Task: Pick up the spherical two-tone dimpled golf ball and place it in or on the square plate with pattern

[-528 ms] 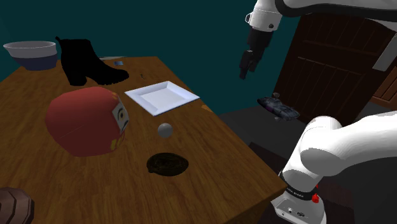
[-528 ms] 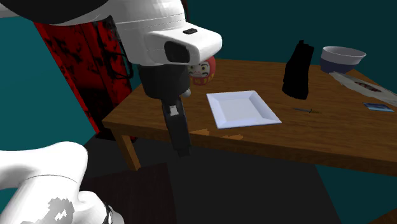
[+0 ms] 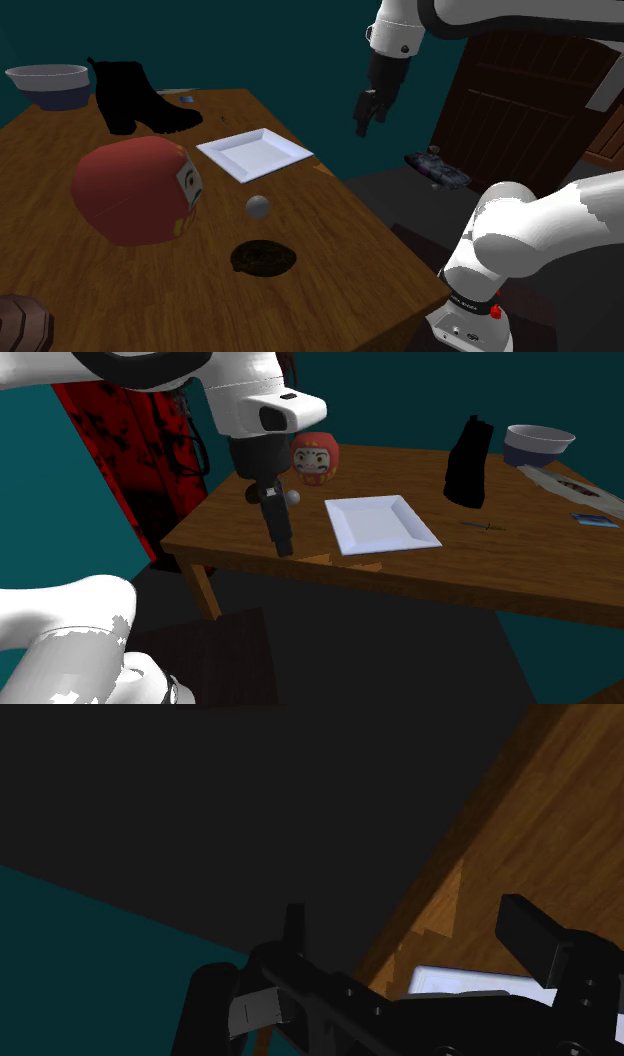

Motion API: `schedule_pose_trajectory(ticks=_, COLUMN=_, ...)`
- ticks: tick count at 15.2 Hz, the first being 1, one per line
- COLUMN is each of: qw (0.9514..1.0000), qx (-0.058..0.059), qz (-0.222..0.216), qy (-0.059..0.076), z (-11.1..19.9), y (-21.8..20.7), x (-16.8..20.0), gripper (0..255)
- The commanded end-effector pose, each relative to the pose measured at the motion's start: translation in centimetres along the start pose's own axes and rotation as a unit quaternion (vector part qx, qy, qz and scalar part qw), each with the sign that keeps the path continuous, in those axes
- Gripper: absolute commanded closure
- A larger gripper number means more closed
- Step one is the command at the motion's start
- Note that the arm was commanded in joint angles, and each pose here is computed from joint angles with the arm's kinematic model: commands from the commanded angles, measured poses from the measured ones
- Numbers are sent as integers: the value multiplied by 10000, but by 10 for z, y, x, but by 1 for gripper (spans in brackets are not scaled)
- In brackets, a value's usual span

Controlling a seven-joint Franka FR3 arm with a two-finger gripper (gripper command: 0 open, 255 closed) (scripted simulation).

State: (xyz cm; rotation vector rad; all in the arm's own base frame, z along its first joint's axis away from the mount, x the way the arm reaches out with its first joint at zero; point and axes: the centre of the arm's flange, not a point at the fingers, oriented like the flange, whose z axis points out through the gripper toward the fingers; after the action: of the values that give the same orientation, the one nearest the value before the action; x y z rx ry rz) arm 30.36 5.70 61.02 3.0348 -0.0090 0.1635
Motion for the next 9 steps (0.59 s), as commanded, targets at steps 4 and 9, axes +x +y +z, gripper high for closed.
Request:
schedule_pose_trajectory(ticks=4, qw=9999, qx=-130, qz=78, qy=34, z=5, y=-69, x=7, gripper=0)
schedule_pose_trajectory(ticks=9, qw=9995, qx=-261, qz=148, qy=66, z=11, y=-139, x=15, gripper=0)
